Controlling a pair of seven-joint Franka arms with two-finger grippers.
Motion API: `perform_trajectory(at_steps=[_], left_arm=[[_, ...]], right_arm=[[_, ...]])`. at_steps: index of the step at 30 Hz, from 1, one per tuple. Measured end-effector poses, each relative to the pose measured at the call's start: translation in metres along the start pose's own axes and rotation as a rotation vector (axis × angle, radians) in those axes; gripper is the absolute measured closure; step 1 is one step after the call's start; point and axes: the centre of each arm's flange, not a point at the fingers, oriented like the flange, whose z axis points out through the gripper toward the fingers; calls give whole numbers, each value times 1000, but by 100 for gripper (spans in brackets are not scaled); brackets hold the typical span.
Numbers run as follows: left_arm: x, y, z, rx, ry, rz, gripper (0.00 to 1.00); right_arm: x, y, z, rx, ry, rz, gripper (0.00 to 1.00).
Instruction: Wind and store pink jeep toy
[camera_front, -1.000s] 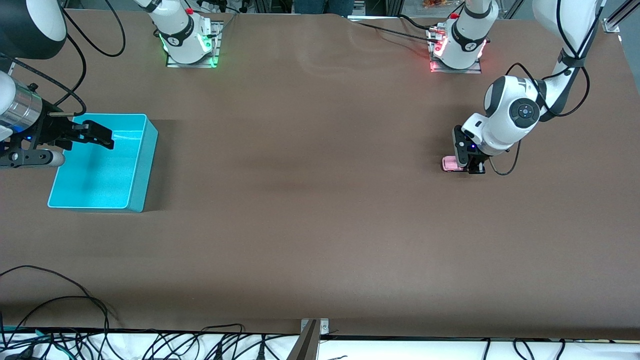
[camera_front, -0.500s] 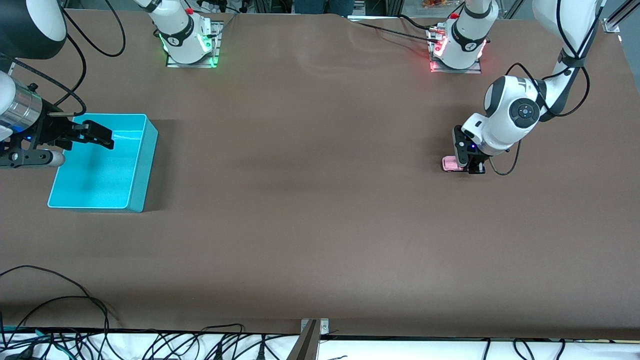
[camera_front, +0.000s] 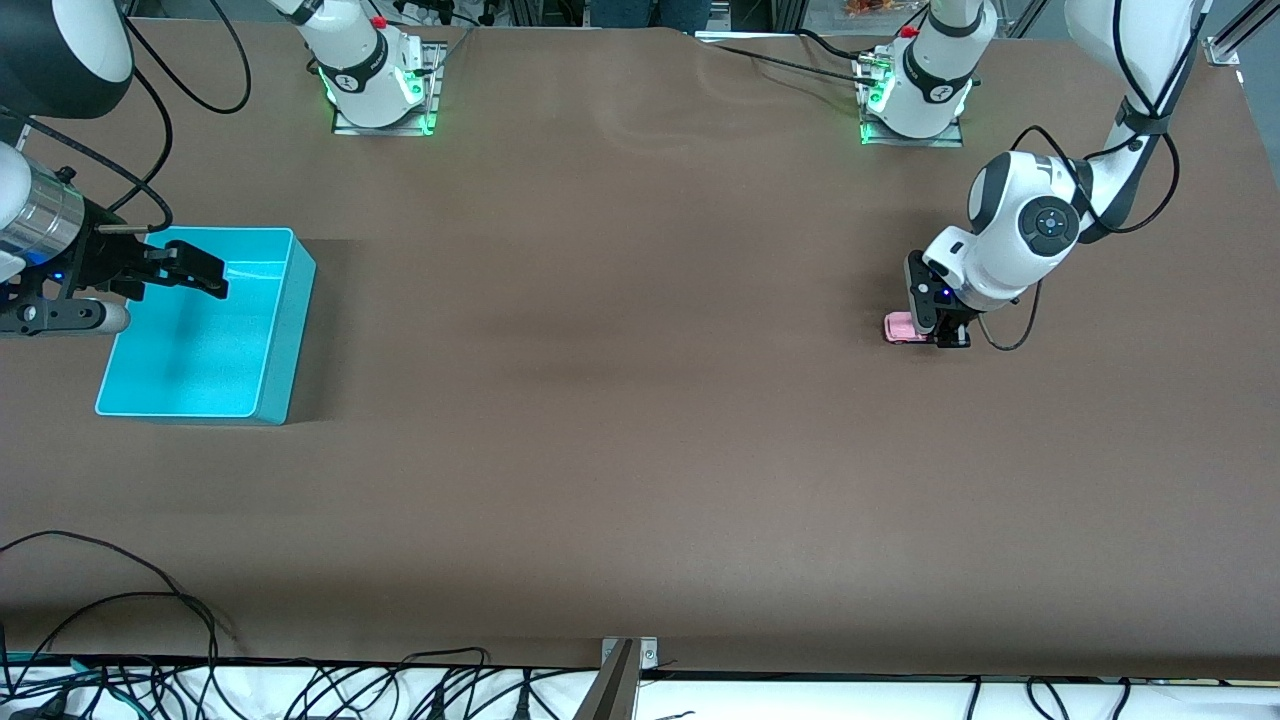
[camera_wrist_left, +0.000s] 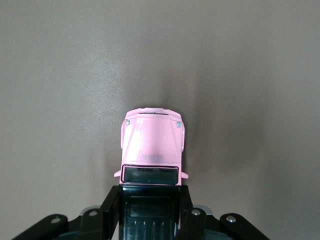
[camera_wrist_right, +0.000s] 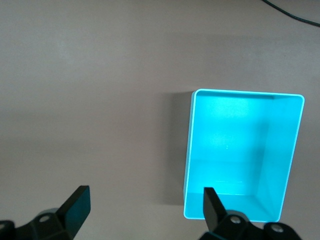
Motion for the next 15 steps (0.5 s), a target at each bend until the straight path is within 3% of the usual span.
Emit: perform_trajectory(at_steps=[15], left_arm=[[-5, -1, 2, -3, -3, -12, 50]], right_arm=[[0, 0, 0, 0, 0, 0, 0]])
